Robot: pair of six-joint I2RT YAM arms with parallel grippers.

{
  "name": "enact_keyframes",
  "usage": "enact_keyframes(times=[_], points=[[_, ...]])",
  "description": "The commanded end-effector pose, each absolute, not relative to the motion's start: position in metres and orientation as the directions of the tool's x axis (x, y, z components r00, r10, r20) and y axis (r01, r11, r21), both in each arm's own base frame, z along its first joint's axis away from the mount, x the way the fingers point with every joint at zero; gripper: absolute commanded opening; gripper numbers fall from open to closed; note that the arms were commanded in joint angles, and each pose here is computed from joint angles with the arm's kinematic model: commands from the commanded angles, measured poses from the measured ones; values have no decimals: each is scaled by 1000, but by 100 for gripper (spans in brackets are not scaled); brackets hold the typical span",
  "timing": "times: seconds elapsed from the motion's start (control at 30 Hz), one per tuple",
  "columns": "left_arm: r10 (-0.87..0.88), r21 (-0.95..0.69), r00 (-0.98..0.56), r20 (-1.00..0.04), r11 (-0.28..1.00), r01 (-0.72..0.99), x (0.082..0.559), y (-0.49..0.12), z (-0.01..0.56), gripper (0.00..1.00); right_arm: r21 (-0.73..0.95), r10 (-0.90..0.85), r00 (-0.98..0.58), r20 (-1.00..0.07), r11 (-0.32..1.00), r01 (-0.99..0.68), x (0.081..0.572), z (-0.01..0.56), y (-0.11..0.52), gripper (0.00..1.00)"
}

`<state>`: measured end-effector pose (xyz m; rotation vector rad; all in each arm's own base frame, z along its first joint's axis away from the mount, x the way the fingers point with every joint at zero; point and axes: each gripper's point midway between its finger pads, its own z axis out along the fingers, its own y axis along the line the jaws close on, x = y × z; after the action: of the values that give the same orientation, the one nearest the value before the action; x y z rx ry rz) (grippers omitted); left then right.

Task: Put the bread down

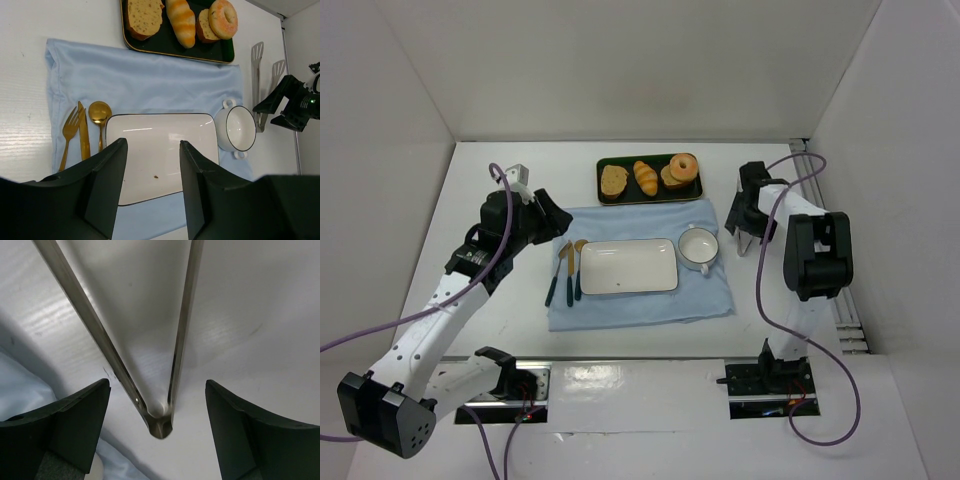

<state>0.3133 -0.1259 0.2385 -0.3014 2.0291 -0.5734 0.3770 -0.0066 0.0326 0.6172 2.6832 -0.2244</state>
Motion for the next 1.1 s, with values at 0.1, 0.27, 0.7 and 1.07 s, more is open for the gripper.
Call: enact_keyframes(times=[0.1,0.27,0.7,1.07], points=[[-427,-498,-468,-774,866,34,315,-123,245,59,-41,419,-779,-465,869,492,423,39,-21,82],[-425,-493,-472,-773,870,23,314,-121,243,59,-47,427,-781,-457,865,500,435,29,-25,80],[-420,-479,-462,-781,878,12,313,-117,246,59,-30,439,-806,-397,871,490,436,2,-20,71],[-412,-472,-462,-786,882,16,317,-118,246,59,5,440,-781,-443,873,488,443,25,-23,55]])
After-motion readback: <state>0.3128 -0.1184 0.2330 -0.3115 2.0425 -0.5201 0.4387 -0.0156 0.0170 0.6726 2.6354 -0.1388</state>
